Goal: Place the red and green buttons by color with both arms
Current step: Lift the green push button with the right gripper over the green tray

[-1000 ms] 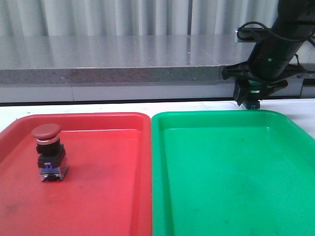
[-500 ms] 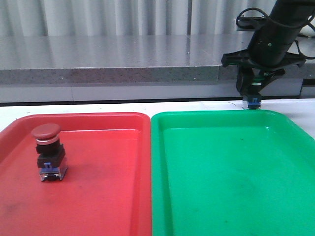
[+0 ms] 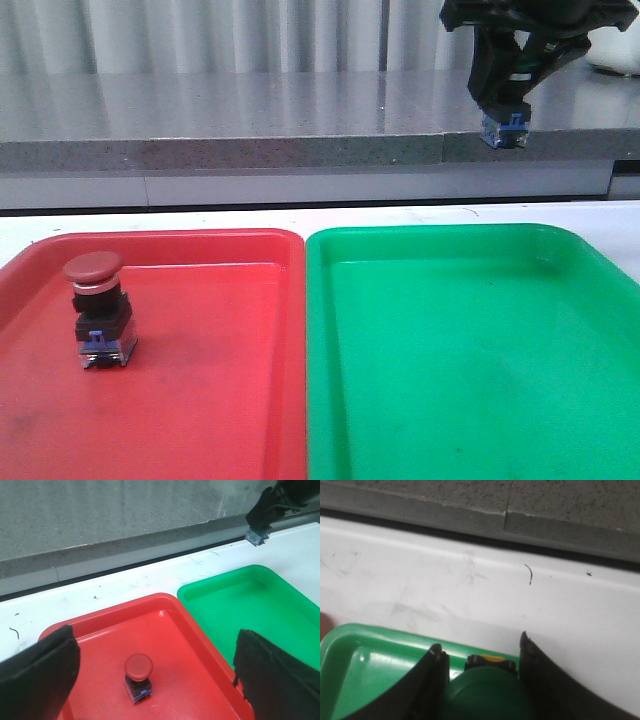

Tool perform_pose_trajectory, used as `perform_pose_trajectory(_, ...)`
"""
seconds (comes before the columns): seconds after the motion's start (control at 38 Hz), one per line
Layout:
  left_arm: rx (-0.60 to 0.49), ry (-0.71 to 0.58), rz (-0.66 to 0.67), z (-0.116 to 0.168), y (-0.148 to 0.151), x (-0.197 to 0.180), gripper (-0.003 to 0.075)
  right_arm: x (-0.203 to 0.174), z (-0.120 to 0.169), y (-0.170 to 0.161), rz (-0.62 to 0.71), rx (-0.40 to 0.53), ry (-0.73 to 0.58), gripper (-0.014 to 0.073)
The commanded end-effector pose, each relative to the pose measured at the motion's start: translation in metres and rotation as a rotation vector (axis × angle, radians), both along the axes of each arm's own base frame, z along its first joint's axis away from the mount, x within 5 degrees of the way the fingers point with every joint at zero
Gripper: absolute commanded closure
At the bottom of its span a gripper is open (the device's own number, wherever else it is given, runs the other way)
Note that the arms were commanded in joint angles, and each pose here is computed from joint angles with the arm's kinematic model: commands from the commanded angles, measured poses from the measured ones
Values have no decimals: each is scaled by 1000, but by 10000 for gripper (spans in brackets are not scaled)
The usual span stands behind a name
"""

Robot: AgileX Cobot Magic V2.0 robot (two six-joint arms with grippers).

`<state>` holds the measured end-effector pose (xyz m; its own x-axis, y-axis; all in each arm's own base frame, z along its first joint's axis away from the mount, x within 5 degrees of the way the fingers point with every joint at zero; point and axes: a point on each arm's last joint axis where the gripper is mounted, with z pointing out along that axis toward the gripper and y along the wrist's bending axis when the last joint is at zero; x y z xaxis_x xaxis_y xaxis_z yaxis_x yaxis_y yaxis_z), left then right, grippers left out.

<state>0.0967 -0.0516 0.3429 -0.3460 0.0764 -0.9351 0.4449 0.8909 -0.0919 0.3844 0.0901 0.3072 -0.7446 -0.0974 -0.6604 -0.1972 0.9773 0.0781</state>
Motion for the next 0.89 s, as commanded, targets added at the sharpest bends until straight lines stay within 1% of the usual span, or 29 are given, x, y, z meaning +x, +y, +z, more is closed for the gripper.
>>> perform_pose_trajectory(0.0,-57,-83,-5,15,-1,0,115,-32,35,3,29,31,-189,267)
perform_pose_trajectory(0.18,-57,-83,-5,15,-1,0,115,-87,23,17,111,42,-195,267)
perform_pose_trajectory(0.29,-57,-83,-5,15,-1,0,115,-110,5,23,153,41,-176,267)
perform_pose_trajectory(0.37,-57,-83,-5,15,-1,0,115,-122,-17,28,181,36,-158,267)
perform_pose_trajectory(0.55,-57,-83,-5,15,-1,0,115,-130,-53,29,188,49,-216,267)
perform_pose_trajectory(0.87,-57,-83,-5,15,-1,0,115,-116,-90,36,189,12,-119,267)
